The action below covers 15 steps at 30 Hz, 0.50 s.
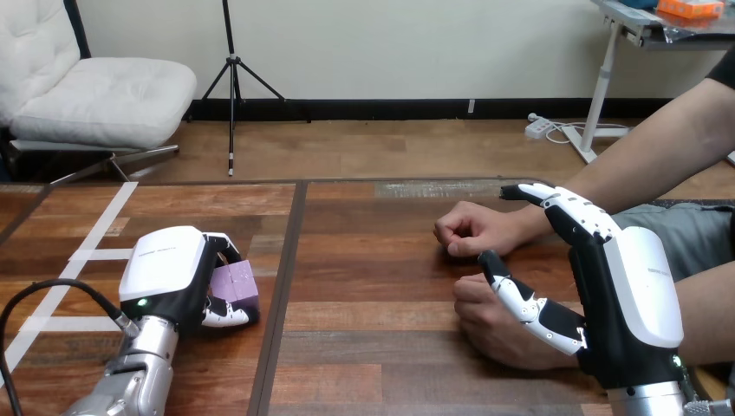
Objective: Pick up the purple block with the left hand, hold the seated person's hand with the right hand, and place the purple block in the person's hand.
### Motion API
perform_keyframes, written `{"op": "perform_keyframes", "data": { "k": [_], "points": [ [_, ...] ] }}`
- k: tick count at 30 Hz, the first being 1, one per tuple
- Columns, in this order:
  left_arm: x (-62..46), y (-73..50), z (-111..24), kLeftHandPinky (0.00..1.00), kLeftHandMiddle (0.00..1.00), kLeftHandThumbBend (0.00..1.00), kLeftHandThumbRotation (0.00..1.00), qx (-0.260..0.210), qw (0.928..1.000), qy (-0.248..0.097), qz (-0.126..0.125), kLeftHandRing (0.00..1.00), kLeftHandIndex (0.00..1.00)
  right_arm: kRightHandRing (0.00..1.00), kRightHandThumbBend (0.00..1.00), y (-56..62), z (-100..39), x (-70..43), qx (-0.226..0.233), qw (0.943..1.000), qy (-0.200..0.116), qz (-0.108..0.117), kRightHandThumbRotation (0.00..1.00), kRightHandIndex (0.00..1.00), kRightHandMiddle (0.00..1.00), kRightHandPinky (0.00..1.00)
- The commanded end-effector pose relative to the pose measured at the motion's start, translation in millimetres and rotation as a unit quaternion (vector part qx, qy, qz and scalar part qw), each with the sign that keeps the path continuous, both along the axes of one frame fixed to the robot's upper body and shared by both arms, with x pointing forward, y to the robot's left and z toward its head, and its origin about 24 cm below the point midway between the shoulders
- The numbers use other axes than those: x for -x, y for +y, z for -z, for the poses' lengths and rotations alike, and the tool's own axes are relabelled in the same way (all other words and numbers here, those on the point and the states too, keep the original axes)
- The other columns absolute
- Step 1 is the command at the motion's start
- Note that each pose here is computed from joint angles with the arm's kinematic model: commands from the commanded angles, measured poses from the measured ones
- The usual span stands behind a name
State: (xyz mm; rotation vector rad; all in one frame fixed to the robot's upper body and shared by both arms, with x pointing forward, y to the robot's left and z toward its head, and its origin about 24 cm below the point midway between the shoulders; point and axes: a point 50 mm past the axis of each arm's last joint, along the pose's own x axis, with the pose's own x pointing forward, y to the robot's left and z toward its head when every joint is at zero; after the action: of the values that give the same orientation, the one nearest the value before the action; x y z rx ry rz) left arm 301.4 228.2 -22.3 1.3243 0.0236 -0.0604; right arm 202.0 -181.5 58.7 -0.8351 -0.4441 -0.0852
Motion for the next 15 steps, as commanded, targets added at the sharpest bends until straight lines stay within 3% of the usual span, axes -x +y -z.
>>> {"op": "perform_keyframes", "data": {
  "k": [1, 15],
  "points": [
    [7.5, -4.1, 13.6, 0.36, 0.51, 0.48, 0.13, -0.019, 0.9986, 0.048, 0.010, 0.43, 0.53, 0.83, 0.44, -1.0, -15.2, -4.0, 0.010, 0.9994, -0.033, -0.005, 0.48, 0.76, 0.80, 0.82],
    [7.5, -5.7, 18.1, 0.47, 0.67, 0.63, 0.38, -0.023, 0.9962, 0.084, 0.007, 0.57, 0.73, 0.84, 0.44, 0.2, -15.5, -4.0, 0.007, 0.9996, -0.028, -0.007, 0.48, 0.76, 0.81, 0.82]
  ]
}}
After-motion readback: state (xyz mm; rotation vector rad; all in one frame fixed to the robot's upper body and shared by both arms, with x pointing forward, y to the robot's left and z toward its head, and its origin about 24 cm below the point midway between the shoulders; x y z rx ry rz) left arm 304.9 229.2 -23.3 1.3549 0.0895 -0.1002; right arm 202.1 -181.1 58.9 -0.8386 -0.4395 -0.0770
